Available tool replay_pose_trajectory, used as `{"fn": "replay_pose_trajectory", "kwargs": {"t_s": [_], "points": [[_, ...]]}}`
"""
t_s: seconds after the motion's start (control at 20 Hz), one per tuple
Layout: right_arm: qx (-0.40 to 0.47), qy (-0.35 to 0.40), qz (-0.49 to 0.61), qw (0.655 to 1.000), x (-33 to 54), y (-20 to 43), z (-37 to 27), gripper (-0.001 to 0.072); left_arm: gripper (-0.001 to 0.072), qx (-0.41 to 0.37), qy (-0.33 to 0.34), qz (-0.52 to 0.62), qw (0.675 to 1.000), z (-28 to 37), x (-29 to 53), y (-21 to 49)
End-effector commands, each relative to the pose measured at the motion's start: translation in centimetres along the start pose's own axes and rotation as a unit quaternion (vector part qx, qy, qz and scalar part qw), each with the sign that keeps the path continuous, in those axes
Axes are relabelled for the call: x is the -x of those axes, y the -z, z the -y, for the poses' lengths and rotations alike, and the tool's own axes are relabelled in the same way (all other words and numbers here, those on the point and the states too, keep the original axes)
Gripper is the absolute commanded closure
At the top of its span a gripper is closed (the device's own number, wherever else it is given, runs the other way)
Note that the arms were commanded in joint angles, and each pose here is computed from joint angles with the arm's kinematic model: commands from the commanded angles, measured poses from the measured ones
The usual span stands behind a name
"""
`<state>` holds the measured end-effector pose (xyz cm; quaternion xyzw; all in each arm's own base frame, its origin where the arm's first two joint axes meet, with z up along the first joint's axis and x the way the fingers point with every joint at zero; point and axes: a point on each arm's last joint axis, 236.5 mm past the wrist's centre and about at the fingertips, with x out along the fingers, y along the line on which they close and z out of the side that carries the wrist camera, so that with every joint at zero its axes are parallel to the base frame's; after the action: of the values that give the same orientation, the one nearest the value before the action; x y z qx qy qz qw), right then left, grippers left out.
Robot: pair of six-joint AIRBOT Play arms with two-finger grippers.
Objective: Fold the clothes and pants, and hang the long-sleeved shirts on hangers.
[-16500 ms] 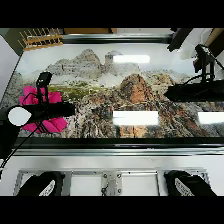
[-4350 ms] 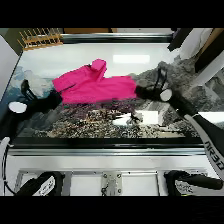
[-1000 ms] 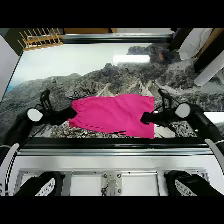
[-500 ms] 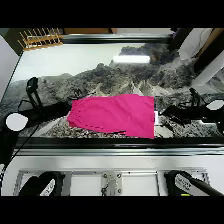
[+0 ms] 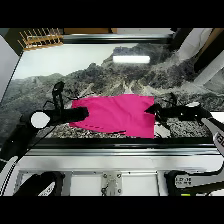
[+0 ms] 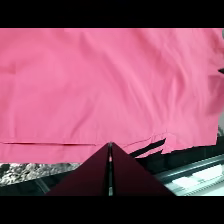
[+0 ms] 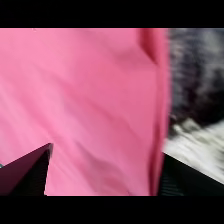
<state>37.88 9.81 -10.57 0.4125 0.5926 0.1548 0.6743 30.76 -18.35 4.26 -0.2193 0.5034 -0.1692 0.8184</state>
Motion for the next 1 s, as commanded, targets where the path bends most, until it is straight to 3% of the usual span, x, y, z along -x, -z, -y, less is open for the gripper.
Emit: {"fn": "replay_pose_trajectory", "kwargs": {"t_s": [0.0,0.1,0.15,0.2,0.3,0.35,0.5,0.65,0.8,0.95], "points": [[0.04,-0.02,-0.019,0.999,-4.3,0.7,-3.9,0.0056,0.0695,0.002,-0.002,-0.013,1.0,0.1,-0.9,0.5],[0.074,-0.017,-0.031,0.997,-6.1,1.7,-5.8,0.0061,0.0695,0.002,-0.002,-0.013,1.0,0.1,-0.8,0.5],[0.089,-0.015,-0.035,0.995,-6.9,2.2,-6.5,0.0181,0.0695,0.002,-0.002,-0.013,1.0,0.1,-0.8,0.6],[0.099,-0.012,-0.036,0.994,-7.5,2.5,-7.0,0.0368,0.0695,0.002,-0.002,-0.013,1.0,0.1,-0.8,0.6],[0.121,-0.01,-0.033,0.992,-8.1,2.8,-7.7,0.0657,0.0695,0.002,-0.002,-0.013,1.0,0.1,-0.8,0.6],[0.129,-0.011,-0.029,0.991,-8.1,2.6,-8.0,0.0707,0.0696,0.002,-0.002,-0.013,1.0,0.1,-0.9,0.6],[0.13,0.002,0.036,0.991,-5.3,-1.4,-8.7,0.0707,0.0695,0.002,-0.002,-0.013,1.0,0.0,-0.9,0.6],[0.126,0.035,0.182,0.975,4.7,-9.6,-8.8,0.0708,0.0695,0.002,-0.002,-0.013,1.0,0.0,-0.8,0.6],[0.097,0.102,0.332,0.933,19.2,-14.6,-4.9,0.0708,0.0695,0.002,-0.002,-0.013,1.0,0.0,-0.9,0.5],[0.015,0.198,0.434,0.879,32.5,-14.0,2.7,0.0708,0.0695,0.002,-0.002,-0.013,1.0,0.0,-0.9,0.5]]}}
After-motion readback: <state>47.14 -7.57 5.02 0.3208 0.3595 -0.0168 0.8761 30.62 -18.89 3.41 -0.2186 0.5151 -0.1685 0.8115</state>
